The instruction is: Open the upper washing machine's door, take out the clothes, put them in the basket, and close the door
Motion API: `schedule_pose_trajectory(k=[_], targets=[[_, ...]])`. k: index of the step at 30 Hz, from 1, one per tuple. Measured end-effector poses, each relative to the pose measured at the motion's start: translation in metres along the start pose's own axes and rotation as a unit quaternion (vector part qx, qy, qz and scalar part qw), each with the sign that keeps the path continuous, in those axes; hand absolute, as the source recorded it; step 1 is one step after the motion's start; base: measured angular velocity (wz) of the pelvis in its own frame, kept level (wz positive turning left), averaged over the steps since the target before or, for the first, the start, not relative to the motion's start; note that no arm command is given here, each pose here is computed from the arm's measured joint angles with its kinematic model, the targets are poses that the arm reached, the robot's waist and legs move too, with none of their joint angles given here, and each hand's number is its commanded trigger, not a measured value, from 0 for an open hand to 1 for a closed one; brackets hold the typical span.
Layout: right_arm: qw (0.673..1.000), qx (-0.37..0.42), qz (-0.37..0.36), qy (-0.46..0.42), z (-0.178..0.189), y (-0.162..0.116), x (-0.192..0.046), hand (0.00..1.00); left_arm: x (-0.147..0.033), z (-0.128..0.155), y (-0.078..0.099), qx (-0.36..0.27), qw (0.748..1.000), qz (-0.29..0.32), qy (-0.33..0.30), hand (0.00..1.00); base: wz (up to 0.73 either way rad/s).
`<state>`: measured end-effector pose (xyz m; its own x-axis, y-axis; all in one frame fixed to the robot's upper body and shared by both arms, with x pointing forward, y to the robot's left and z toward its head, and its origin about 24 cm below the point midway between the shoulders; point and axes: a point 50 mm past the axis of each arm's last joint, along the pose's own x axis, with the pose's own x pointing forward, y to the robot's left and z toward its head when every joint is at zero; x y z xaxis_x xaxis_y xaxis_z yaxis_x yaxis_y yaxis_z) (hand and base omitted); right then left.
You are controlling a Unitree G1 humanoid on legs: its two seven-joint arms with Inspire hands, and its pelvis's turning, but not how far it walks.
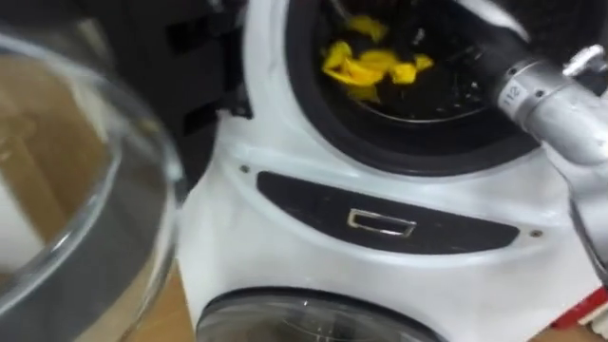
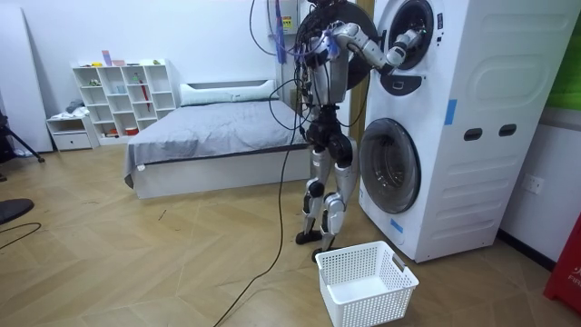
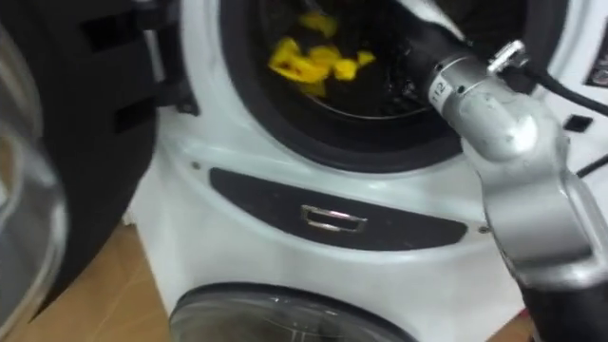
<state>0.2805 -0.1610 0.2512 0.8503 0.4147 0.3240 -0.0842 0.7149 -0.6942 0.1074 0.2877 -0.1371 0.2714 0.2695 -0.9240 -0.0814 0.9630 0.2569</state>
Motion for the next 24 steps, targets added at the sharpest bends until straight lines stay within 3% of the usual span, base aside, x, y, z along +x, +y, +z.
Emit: schedule_pose_trajectory(k=[3, 11, 24], targets=[[0.999, 0.030, 0.023, -0.028, 0.007, 0.011, -0.014, 1.00, -0.002, -0.008, 0.002, 0.004, 1.000, 0.003, -0.001, 0.00, -0.17], [0.993, 0.097, 0.059, 0.011, -0.012, 0.028, -0.038, 1.00, -0.004, -0.019, 0.002, 0.015, 1.000, 0.004, -0.010, 0.00, -0.07], [0.987, 0.137, 0.024, 0.080, -0.041, 0.017, -0.083, 1.00, -0.010, -0.041, 0.006, 0.028, 1.000, 0.011, -0.001, 0.00, -0.05]])
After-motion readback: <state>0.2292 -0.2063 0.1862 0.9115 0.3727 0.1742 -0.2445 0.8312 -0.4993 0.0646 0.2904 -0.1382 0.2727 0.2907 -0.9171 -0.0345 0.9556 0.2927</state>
